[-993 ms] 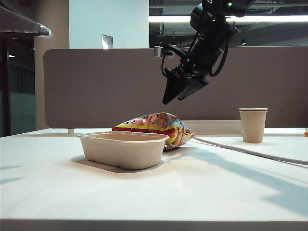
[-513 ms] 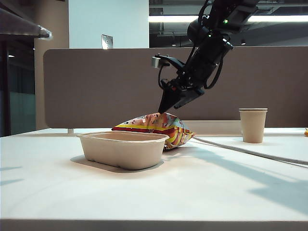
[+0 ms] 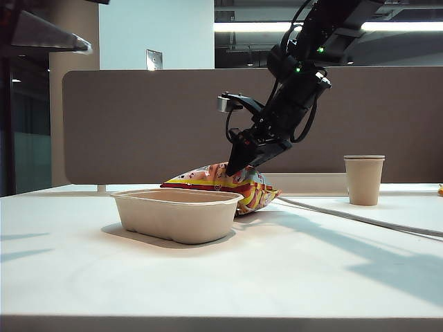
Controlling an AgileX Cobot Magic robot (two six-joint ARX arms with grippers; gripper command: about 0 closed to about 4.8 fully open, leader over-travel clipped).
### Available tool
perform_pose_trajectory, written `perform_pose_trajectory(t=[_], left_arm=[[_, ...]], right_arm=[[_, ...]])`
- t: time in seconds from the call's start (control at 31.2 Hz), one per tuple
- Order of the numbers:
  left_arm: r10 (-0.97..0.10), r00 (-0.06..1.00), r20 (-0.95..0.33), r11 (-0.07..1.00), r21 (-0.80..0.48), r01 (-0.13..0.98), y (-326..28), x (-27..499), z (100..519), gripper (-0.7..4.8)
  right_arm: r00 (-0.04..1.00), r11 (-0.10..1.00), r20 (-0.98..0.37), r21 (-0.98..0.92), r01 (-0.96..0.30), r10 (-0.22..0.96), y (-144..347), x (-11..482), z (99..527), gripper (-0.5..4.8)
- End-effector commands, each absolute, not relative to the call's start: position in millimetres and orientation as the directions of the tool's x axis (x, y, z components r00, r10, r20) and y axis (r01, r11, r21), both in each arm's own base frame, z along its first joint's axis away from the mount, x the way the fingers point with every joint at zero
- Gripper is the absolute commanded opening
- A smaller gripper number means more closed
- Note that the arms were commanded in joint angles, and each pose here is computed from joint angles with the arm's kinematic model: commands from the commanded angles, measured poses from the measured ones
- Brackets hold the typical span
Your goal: Pick up a bag of chips and put them in the box.
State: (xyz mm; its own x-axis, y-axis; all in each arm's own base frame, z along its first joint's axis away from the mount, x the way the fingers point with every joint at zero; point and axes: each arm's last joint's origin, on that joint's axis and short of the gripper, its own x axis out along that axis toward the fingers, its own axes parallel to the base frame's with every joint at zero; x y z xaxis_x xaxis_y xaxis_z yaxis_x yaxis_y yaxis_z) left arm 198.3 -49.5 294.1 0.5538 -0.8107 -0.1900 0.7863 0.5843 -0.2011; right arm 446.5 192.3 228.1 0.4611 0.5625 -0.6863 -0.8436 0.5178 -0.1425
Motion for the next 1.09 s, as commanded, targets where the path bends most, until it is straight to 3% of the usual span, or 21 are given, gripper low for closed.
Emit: perform_pose_trajectory(t=[0.03, 0.19, 0.38, 1.09], left_arm=[[-0.82, 0.53, -0.217, 0.569, -0.208, 0.795, -60, 215, 298, 4.79], [-0.816, 0.511, -0.268, 0.566, -0.196, 0.801, -82, 235, 295, 4.79], [-0.745, 0.582, -0.325, 0.645, -0.131, 0.753, -96, 246, 291, 4.79], [-0.724, 0.605, -0.331, 0.669, -0.124, 0.733, -97, 246, 290, 4.79]], right_arm=[[0.481, 0.522, -0.663, -0.157, -0.838, 0.574, 193, 448, 234, 4.79], [0.479, 0.524, -0.666, -0.152, -0.838, 0.572, 193, 449, 231, 4.79], [0.465, 0.533, -0.665, -0.117, -0.838, 0.585, 191, 452, 226, 4.79], [0.39, 0.537, -0.703, -0.014, -0.843, 0.595, 194, 457, 193, 4.79]])
